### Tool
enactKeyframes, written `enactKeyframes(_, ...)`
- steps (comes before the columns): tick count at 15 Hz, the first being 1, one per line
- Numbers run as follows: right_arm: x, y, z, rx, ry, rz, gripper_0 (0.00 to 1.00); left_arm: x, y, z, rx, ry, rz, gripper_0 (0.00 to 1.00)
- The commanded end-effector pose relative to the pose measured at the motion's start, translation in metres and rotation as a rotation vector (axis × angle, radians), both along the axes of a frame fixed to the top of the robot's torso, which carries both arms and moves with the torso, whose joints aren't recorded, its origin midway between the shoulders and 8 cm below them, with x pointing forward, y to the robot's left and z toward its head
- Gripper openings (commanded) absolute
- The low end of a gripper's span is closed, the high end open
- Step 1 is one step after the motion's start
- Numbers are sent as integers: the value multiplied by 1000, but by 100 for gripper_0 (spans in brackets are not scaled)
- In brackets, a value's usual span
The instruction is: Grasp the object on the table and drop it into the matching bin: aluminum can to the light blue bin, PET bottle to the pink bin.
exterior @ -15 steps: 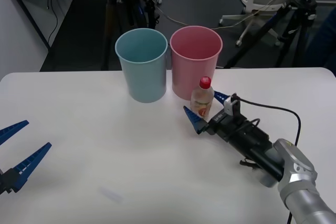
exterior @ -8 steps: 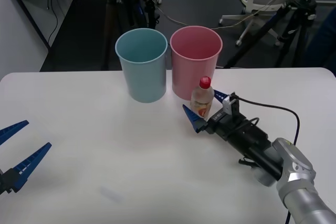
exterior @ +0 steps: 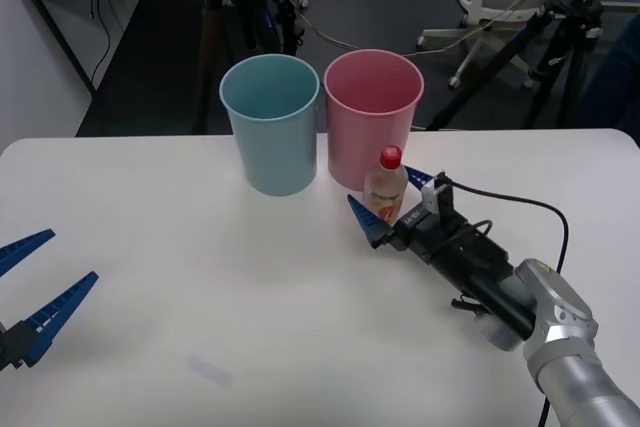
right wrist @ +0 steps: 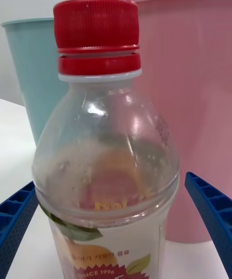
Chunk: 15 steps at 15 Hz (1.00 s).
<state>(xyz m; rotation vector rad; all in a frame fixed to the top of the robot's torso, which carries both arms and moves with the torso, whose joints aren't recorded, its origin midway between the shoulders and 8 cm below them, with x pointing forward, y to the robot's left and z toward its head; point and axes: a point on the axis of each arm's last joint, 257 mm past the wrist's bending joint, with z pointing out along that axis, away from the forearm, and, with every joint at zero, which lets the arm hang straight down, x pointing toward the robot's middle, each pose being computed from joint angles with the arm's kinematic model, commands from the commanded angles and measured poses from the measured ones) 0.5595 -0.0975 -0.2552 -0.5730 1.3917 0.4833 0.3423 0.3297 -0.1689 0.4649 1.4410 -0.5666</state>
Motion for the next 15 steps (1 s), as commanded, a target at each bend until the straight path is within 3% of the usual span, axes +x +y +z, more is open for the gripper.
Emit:
enactKeyframes(1, 1, 1, 1, -1, -3, 2, 100, 0, 0, 0, 0, 0, 0, 100)
enactKeyframes(2, 0, 2, 0, -1, 0, 5, 66, 0, 0, 0, 0, 0, 0, 100)
enactKeyframes(3, 0, 2, 1, 3, -1, 4, 22, 0, 0, 0, 0, 0, 0, 100)
enactKeyframes(4, 0, 3, 2, 5, -1, 6, 0, 0, 0, 0, 0, 0, 0, 100)
enactKeyframes(15, -9, -3, 2, 8, -11, 28, 0, 0, 0, 0, 0, 0, 0, 100)
